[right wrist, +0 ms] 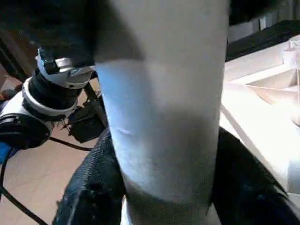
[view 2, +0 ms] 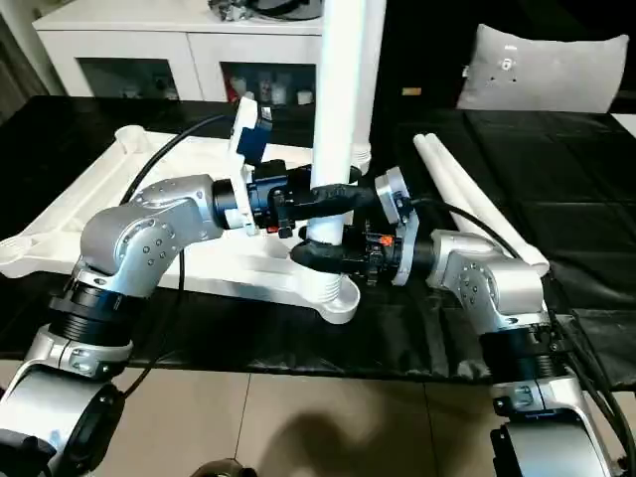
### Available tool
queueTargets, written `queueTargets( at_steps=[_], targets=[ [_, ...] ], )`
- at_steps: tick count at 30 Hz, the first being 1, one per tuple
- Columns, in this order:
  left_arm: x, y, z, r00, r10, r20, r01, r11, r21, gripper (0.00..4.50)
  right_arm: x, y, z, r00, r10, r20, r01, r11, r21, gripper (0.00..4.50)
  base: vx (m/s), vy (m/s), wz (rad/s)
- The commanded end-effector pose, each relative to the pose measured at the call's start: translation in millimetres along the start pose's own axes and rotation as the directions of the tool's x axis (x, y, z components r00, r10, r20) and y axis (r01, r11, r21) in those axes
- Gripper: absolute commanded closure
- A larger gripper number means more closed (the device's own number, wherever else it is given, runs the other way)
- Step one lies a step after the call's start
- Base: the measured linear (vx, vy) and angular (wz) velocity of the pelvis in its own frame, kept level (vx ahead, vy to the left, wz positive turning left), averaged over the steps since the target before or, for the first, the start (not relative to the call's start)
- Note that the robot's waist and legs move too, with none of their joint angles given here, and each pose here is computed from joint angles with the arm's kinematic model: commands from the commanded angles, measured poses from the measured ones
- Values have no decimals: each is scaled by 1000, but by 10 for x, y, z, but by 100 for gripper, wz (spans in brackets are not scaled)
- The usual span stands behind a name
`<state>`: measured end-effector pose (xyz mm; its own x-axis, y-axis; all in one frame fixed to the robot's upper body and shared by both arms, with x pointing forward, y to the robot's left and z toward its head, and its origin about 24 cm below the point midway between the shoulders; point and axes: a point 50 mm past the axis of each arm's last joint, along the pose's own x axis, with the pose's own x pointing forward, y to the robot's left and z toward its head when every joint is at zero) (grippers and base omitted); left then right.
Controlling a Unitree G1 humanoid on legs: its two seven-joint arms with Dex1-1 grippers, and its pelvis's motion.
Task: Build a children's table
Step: Pick table leg
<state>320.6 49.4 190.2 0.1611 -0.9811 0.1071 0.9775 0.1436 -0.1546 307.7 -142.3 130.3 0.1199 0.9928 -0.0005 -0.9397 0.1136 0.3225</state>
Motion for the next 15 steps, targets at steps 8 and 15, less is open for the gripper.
queueTargets(
  at_steps=[8,15],
  targets=[
    [1,-1,49,1000,15,21,-16,999,32,258,6,29,-41,1000,6,2,-6,1000,27,252,0,0,0],
    [-12,4,45,999,37,31,-38,999,17,258,37,-6,-53,1000,-30,1,30,999,9,252,0,0,0]
  ],
)
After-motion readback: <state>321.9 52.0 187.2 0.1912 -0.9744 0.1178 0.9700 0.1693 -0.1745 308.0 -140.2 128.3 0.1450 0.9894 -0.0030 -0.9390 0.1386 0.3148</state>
